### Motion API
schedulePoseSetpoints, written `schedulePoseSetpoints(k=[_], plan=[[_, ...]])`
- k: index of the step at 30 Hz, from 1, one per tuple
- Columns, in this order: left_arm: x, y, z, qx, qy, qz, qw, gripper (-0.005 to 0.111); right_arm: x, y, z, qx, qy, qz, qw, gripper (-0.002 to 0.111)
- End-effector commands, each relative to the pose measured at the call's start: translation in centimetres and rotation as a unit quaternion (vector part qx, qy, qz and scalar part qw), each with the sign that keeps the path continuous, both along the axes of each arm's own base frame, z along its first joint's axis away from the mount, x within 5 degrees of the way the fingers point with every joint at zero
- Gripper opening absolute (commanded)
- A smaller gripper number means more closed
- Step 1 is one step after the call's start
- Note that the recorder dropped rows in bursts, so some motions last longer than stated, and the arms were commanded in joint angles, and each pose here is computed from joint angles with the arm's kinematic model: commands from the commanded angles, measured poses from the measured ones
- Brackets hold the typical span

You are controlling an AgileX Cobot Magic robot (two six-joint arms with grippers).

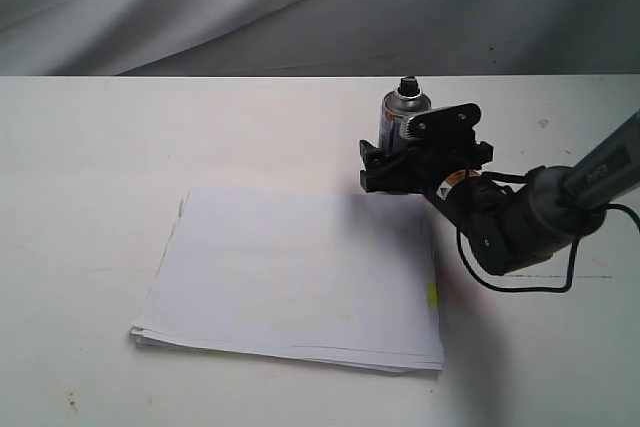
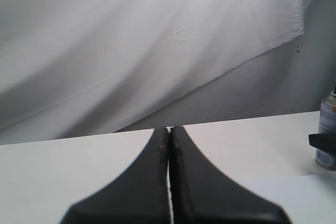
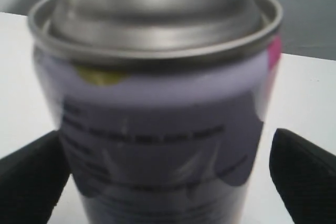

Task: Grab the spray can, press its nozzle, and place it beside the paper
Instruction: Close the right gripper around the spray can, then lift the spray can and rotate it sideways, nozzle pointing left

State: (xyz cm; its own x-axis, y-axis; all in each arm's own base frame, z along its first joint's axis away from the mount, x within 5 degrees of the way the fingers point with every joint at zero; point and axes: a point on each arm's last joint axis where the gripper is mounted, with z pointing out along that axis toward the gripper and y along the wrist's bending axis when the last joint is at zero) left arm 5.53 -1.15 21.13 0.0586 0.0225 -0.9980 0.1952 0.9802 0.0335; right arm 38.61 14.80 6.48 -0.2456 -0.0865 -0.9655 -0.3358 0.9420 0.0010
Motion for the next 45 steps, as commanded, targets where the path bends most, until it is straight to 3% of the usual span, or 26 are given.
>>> schedulePoseSetpoints(k=[1, 9, 12, 18, 27, 33, 45], plan=[[0.0, 0.0, -0.1, 0.001, -0.001, 0.000, 1.000, 0.000, 0.5, 0.3, -0.4, 0.002, 0.008, 0.012, 1.000, 0.093], [0.0, 0.0, -0.1, 0.001, -0.001, 0.000, 1.000, 0.000, 0.4, 0.3, -0.5, 0.001, 0.011, 0.012, 1.000, 0.092], [0.0, 0.0, -0.1, 0.001, -0.001, 0.000, 1.000, 0.000, 0.4, 0.3, -0.6, 0.001, 0.015, 0.009, 1.000, 0.086], [0.0, 0.0, -0.1, 0.001, -0.001, 0.000, 1.000, 0.000, 0.4, 0.3, -0.6, 0.002, 0.015, 0.008, 1.000, 0.061], [0.0, 0.0, -0.1, 0.001, -0.001, 0.000, 1.000, 0.000, 0.5, 0.3, -0.3, 0.004, 0.010, 0.007, 1.000, 0.001], [0.0, 0.0, -0.1, 0.001, -0.001, 0.000, 1.000, 0.000, 0.8, -0.3, 3.7, -0.008, 0.030, -0.005, 1.000, 0.000], [0.0, 0.0, -0.1, 0.001, -0.001, 0.000, 1.000, 0.000, -2.3, -3.9, 14.7, -0.142, 0.119, 0.019, 0.983, 0.000]])
